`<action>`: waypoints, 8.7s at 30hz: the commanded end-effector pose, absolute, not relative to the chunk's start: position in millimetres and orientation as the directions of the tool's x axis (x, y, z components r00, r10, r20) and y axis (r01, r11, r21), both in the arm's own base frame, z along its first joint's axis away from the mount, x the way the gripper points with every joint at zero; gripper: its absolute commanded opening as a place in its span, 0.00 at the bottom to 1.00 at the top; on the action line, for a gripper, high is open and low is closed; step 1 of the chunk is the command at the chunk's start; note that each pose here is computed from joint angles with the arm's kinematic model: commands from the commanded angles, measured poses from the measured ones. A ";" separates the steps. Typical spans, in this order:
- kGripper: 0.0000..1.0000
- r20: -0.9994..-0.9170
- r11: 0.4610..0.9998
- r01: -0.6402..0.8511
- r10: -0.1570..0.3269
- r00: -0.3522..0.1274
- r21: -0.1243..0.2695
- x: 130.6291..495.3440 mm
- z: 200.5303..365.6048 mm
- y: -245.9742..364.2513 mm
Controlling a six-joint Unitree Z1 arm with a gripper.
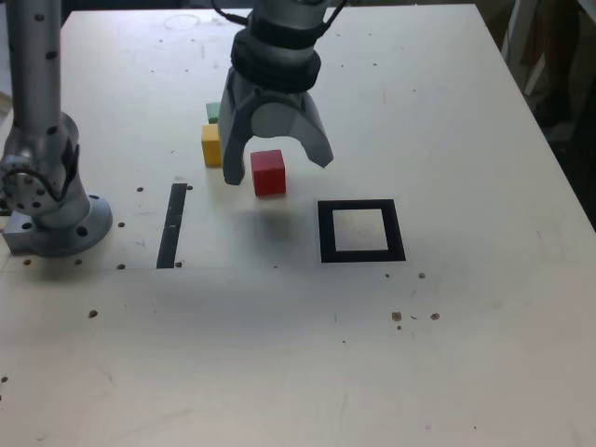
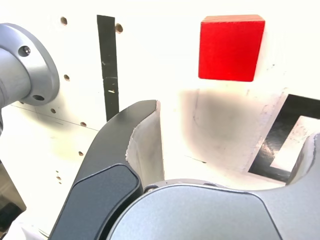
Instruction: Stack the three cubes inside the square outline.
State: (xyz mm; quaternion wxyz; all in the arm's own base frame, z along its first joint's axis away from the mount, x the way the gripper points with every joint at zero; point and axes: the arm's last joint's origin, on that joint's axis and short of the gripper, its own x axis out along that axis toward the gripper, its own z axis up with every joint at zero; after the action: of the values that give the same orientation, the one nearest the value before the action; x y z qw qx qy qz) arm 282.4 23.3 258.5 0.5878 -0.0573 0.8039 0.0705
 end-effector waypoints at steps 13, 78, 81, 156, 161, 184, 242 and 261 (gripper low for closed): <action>0.92 -0.940 0.981 -0.184 -0.008 -0.342 0.059 301.2 241.3 29.2; 0.33 -0.930 0.978 -0.192 0.011 -0.367 0.087 314.3 228.3 46.7; 0.33 -0.932 0.978 -0.191 0.010 -0.362 0.085 314.4 230.3 46.3; 0.99 -0.954 0.971 -0.236 -0.032 -0.300 0.041 274.2 222.0 74.0; 0.97 -0.950 0.970 -0.240 -0.051 -0.307 0.026 273.1 213.0 79.4; 0.36 -0.960 0.972 -0.234 -0.035 -0.279 0.033 276.1 201.4 89.6; 0.35 -0.966 1.000 -0.006 -0.006 -0.260 -0.004 376.7 218.0 -3.9; 0.99 -0.968 1.000 0.014 -0.008 -0.251 -0.012 384.0 207.5 -4.0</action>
State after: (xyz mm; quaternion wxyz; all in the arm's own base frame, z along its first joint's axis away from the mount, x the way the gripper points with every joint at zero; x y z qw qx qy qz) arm 383.2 -3.0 208.8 0.6127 0.0014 0.7903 -0.0071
